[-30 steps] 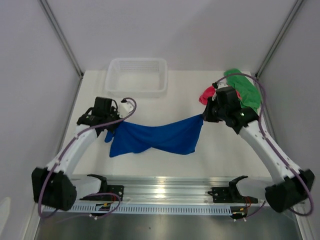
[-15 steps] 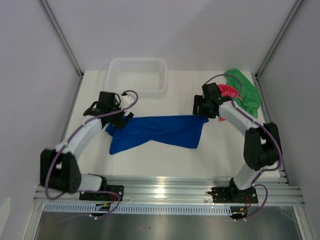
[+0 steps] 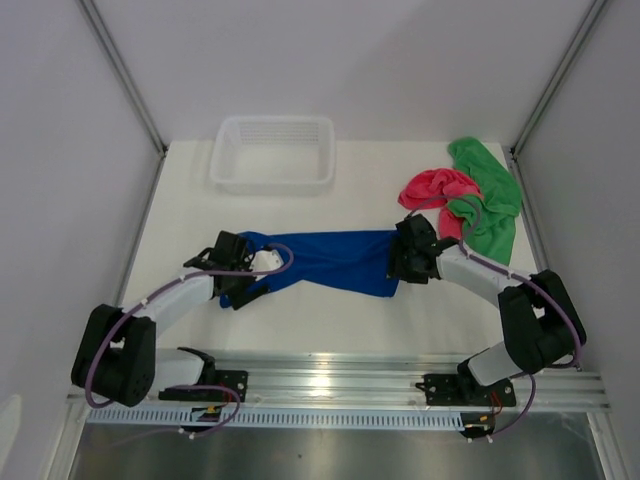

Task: Roll the towels
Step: Flatten the towel

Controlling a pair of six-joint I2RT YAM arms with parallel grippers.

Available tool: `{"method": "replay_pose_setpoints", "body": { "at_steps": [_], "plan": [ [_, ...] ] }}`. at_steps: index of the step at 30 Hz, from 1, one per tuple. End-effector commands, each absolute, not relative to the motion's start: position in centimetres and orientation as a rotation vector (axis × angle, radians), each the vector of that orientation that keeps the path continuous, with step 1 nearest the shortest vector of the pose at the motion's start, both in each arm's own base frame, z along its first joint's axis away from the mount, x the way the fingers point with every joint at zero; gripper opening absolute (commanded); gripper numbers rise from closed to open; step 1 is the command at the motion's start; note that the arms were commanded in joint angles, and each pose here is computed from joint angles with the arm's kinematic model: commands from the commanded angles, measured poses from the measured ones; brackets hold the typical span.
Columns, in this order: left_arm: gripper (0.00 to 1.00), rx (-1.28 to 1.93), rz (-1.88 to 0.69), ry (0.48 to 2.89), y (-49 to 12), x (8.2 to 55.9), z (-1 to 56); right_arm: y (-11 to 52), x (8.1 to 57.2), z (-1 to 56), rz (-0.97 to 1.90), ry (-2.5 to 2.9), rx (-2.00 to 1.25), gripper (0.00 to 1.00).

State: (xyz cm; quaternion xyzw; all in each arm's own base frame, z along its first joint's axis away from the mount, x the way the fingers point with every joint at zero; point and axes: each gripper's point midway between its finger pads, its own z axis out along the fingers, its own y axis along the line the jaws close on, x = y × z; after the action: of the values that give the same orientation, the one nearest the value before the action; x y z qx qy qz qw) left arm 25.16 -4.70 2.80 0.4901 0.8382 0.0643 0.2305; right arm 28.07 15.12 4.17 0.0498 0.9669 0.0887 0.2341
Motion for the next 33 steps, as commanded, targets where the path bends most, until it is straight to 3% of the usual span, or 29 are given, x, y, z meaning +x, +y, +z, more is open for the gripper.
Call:
{"method": "replay_pose_setpoints", "body": {
  "at_steps": [1,5,8,9,11,12,14,15,16,27,33],
  "plan": [
    [0.95,1.414,0.228,2.331,-4.2,25.3,1.3,16.2,29.0,4.2,0.264,2.607,0.17,0.6],
    [0.9,1.409,0.308,2.369,-3.2,25.6,0.1,16.9,28.3,2.7,0.273,2.631,0.157,0.6],
    [0.78,1.419,0.28,2.413,-3.2,24.9,-0.6,17.6,27.8,1.5,0.28,2.665,0.144,0.56],
    [0.68,1.42,0.279,2.419,-3.2,24.7,-0.7,17.4,27.5,1.0,0.271,2.675,0.147,0.53],
    [0.57,1.421,0.288,2.427,-3.0,24.5,-0.9,17.4,27.4,0.7,0.278,2.669,0.166,0.38],
    [0.44,1.421,0.292,2.429,-2.9,24.4,-1.0,17.2,27.4,0.5,0.274,2.669,0.172,0.33],
    [0.29,1.401,0.301,2.441,-2.7,24.3,-0.7,17.1,27.2,0.3,0.279,2.669,0.177,0.17],
    [0.06,1.385,0.302,2.441,-2.8,24.5,-0.3,17.2,27.1,0.3,0.289,2.671,0.171,0.12],
    [0.01,1.36,0.296,2.47,-2.7,24.0,-0.1,17.2,26.9,0.4,0.292,2.673,0.168,0.03],
    [0.01,1.199,0.137,2.318,-4.6,22.2,9.8,15.8,25.3,3.9,0.297,2.62,0.133,0.0],
    [0.01,1.103,0.058,2.17,-5.7,24.1,17.0,14.2,22.2,5.3,0.308,2.634,0.125,0.0]
  ]
}}
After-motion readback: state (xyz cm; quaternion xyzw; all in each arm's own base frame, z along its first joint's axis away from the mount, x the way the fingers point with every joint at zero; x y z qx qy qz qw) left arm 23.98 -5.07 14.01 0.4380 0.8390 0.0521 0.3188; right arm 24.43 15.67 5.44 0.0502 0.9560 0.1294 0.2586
